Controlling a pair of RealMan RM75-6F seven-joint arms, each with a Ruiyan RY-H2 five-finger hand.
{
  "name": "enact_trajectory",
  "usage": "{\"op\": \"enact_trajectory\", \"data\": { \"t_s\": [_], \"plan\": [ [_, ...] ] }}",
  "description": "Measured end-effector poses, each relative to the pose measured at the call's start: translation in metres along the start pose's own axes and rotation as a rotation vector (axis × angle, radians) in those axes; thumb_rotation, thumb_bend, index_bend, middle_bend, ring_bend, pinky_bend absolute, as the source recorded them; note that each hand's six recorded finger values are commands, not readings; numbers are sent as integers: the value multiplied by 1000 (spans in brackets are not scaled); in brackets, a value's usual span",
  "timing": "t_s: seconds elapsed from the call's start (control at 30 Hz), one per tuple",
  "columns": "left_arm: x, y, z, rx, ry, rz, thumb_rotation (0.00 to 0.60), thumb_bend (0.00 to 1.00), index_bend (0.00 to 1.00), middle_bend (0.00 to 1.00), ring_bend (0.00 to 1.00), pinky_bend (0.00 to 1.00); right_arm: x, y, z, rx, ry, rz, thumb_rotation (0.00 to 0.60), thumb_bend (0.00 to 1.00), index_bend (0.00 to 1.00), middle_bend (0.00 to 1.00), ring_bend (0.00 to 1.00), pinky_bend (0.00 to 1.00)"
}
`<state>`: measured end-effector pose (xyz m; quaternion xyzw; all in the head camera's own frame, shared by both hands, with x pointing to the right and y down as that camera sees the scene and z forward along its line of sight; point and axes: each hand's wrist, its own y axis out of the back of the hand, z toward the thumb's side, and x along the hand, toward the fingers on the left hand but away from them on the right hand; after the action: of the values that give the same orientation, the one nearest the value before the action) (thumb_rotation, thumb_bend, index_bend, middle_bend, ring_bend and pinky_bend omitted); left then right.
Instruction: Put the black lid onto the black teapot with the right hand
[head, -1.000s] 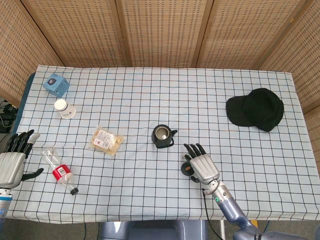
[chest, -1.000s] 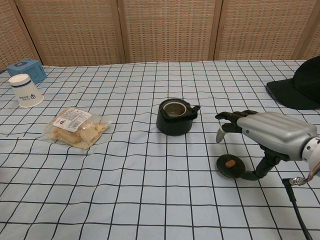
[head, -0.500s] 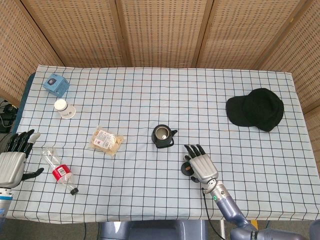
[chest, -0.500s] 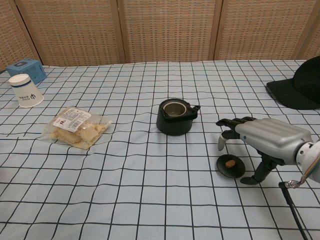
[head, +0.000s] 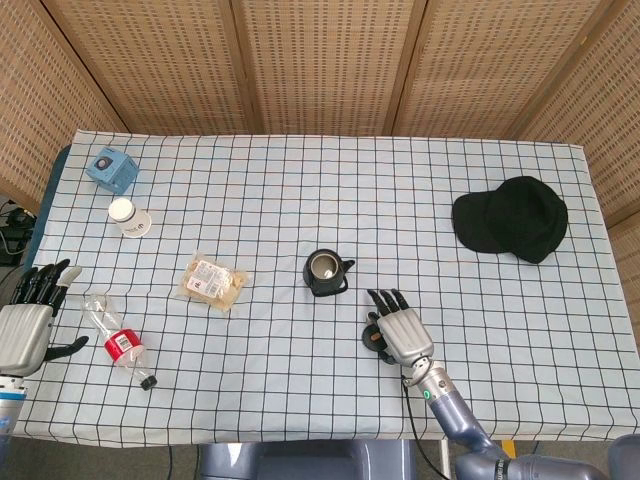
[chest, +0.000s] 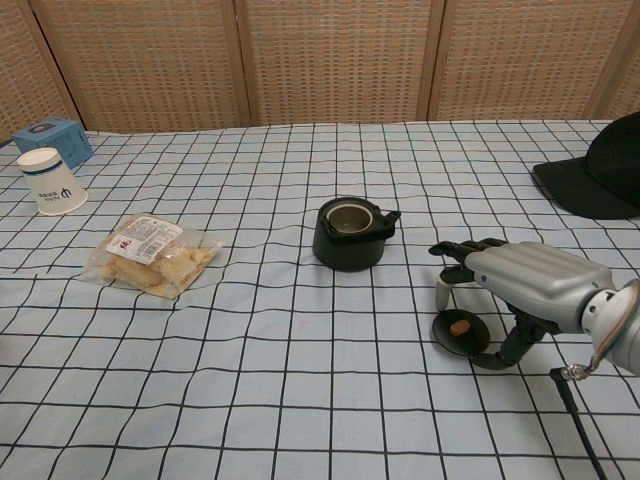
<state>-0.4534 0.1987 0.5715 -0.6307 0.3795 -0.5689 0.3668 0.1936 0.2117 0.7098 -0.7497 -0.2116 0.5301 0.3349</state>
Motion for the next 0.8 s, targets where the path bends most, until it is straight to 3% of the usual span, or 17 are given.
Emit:
{"op": "enact_trajectory", "data": {
  "t_s": [0.37,0.8],
  "plan": [
    [-1,0,1,1,-5,0,600,63,0,0,0,0,1,4,5,-28,5,-22,600,488,480,15,0,0],
    [-1,1,1,-2,-2,2,600,63,0,0,0,0,12,53,18,-27,44,-144,600,487,480,21,0,0]
  ]
}}
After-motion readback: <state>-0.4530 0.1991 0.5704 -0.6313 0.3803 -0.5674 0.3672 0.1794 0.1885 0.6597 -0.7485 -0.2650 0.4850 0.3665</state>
